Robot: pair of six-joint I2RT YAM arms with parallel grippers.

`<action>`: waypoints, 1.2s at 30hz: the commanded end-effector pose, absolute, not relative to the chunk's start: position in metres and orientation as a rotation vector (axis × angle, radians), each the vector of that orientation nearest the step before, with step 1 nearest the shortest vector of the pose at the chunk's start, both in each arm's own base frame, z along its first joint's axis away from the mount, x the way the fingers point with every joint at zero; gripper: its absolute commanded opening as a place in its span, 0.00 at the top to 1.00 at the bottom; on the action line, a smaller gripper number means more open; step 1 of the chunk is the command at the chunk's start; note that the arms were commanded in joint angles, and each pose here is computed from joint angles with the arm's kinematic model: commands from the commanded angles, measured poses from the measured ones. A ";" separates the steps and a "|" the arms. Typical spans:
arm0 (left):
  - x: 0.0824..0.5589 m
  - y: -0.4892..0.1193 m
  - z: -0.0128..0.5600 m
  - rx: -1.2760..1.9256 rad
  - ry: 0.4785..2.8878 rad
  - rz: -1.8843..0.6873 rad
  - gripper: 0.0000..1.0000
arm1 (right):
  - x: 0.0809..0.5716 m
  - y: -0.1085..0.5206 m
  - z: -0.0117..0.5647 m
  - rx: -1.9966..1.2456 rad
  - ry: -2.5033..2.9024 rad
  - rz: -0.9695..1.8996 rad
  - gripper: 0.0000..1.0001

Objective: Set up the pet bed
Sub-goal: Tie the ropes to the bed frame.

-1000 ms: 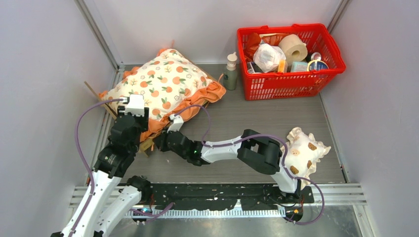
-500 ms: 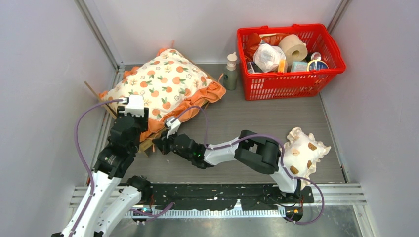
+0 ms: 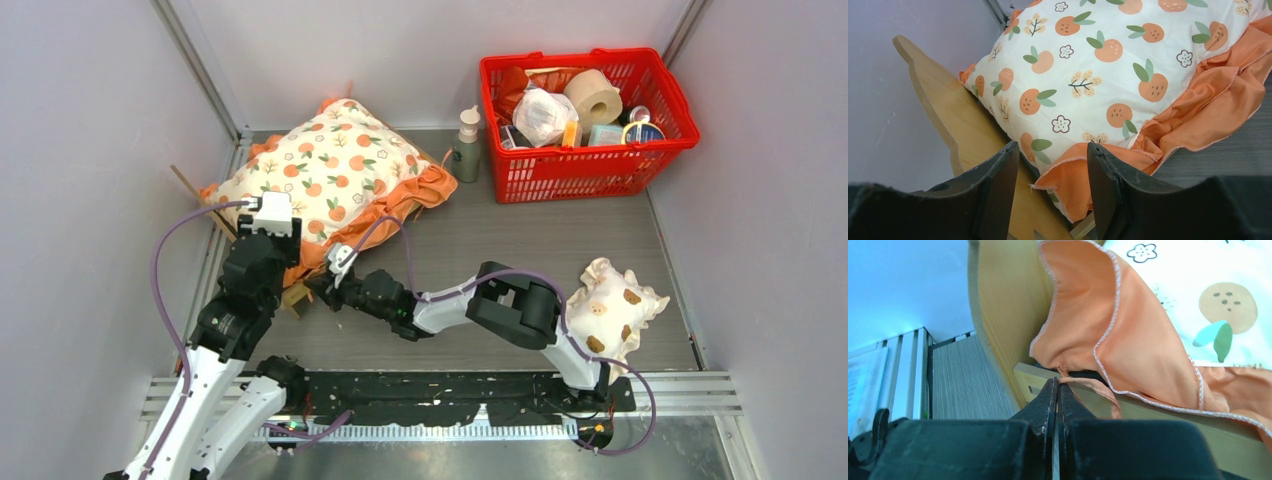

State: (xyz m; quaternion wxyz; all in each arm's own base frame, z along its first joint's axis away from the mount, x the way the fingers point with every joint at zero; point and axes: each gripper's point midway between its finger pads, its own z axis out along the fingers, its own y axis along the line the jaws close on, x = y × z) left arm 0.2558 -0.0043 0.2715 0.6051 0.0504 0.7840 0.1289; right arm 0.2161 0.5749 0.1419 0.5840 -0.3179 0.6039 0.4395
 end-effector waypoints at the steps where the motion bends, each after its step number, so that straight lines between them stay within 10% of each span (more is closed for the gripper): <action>1: 0.261 -0.007 0.281 0.110 1.769 0.279 0.44 | 0.202 0.579 0.155 -0.930 1.170 0.993 0.95; 36: 0.260 -0.006 0.279 0.110 1.772 0.289 0.44 | 0.195 0.580 0.149 -1.485 0.594 0.691 0.95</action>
